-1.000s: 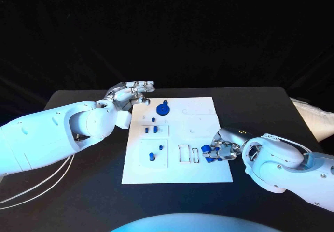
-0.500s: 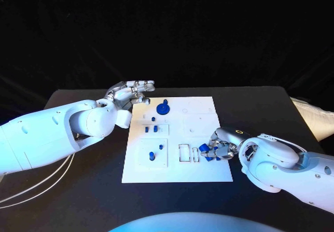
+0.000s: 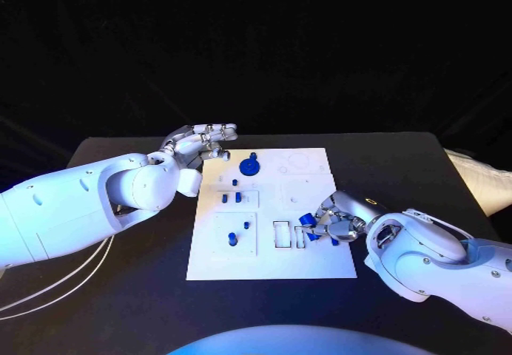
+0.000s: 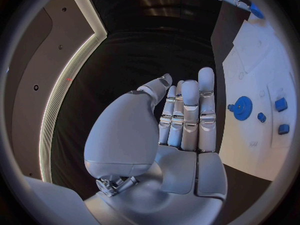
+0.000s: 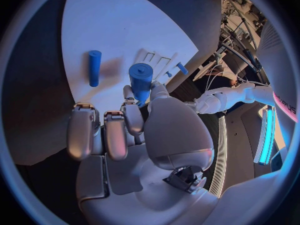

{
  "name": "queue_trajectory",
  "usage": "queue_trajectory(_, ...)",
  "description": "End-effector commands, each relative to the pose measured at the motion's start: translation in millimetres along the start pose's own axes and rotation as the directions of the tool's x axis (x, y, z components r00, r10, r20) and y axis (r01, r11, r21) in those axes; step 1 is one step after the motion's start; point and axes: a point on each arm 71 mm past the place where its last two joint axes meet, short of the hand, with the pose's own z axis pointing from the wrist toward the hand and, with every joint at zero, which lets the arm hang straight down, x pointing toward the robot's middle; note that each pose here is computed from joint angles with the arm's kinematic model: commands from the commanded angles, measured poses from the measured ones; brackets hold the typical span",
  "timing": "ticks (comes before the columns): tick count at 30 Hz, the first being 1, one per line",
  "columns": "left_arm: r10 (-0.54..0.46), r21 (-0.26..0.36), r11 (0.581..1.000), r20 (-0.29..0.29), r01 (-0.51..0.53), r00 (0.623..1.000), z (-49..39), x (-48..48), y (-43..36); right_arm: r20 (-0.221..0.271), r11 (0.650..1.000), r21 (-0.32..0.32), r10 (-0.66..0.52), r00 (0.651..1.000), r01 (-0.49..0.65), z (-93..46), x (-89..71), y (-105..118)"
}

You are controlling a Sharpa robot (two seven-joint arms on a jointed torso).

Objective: Assemble the parts on the task board

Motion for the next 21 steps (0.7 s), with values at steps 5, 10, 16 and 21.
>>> queue_trajectory(5,-0.009,0.002,1.000,-0.025,0.010,1.000,0.1,3.0,0.0,-0.048,0.998,-0.013,0.064,0.997,-0.064,2.0,6.1,10)
queue_trajectory(10,-0.010,0.001,1.000,-0.027,0.010,1.000,0.0,3.6,0.1,-0.110,0.999,-0.014,0.040,0.993,-0.042,6.5,14.1,18)
queue_trajectory(16,-0.011,0.000,1.000,-0.029,0.011,1.000,0.0,4.0,0.2,-0.100,1.000,-0.018,-0.005,0.995,0.004,12.8,17.2,24)
queue_trajectory(21,-0.011,-0.001,1.000,-0.029,0.011,1.000,-0.1,3.9,0.2,-0.069,1.000,-0.020,-0.021,0.997,0.020,16.6,17.0,27)
